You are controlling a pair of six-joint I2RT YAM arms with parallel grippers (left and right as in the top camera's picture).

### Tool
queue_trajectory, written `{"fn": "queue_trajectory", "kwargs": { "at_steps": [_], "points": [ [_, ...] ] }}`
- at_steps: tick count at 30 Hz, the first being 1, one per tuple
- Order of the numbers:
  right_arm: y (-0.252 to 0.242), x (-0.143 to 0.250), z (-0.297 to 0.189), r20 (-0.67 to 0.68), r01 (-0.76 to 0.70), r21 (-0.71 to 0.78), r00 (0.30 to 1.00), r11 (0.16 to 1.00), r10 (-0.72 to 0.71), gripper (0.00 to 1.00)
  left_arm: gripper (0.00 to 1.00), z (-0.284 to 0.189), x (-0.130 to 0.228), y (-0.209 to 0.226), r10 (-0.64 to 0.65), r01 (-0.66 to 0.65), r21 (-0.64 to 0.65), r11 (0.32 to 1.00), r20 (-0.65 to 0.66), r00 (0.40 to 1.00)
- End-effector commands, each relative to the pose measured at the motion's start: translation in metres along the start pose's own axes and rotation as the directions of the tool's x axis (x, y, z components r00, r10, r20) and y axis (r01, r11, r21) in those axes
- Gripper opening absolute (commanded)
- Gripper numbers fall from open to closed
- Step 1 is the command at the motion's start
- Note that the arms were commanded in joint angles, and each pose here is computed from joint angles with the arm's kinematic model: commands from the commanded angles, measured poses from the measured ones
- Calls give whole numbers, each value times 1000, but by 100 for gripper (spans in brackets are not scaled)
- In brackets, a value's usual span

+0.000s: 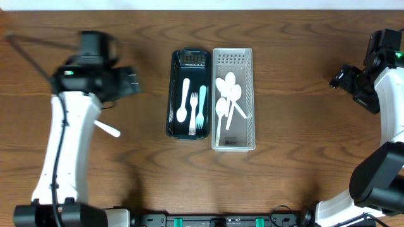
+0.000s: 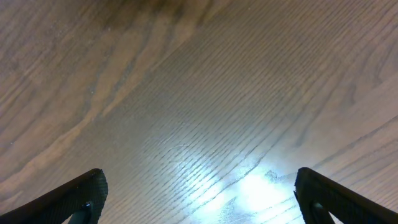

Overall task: Pack container
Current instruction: 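Grasp the remaining white fork with the left gripper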

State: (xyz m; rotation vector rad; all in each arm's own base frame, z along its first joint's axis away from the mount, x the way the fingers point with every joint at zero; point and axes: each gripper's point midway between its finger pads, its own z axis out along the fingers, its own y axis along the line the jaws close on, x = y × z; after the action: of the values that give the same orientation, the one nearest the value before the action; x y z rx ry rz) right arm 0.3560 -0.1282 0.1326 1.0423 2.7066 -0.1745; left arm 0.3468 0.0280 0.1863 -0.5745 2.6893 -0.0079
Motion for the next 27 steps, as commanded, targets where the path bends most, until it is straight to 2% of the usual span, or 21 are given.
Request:
{"fn": "queue_trajectory", "kwargs": {
  "at_steps": [1,4,7,15,17,18,21,27],
  "points": [
    [-2,0,2,-3,0,7,1000,1000,0,99,76,28,16,49,-303,294,-99,951,-94,948],
    [-2,0,2,-3,0,7,1000,1000,0,99,76,46,30,86,-573,547,-198,813,-105,813],
    [-2,0,2,-3,0,7,1000,1000,0,99,76,61,36,104,-655,621,-237,747,-101,749],
    [-2,0,2,-3,0,7,1000,1000,0,99,76,106,45,112,-671,613,-299,731,-155,725],
    [-2,0,2,-3,0,7,1000,1000,0,99,72,115,47,113,-675,611,-313,727,-167,719],
    [-2,0,2,-3,0,7,1000,1000,0,99,66,120,49,113,-680,612,-321,722,-172,712],
    [-2,0,2,-3,0,6,1000,1000,0,99,58,130,52,114,-702,627,-339,702,-175,691],
    [-2,0,2,-3,0,7,1000,1000,0,99,57,149,55,116,-704,621,-355,699,-190,684]
  ]
}}
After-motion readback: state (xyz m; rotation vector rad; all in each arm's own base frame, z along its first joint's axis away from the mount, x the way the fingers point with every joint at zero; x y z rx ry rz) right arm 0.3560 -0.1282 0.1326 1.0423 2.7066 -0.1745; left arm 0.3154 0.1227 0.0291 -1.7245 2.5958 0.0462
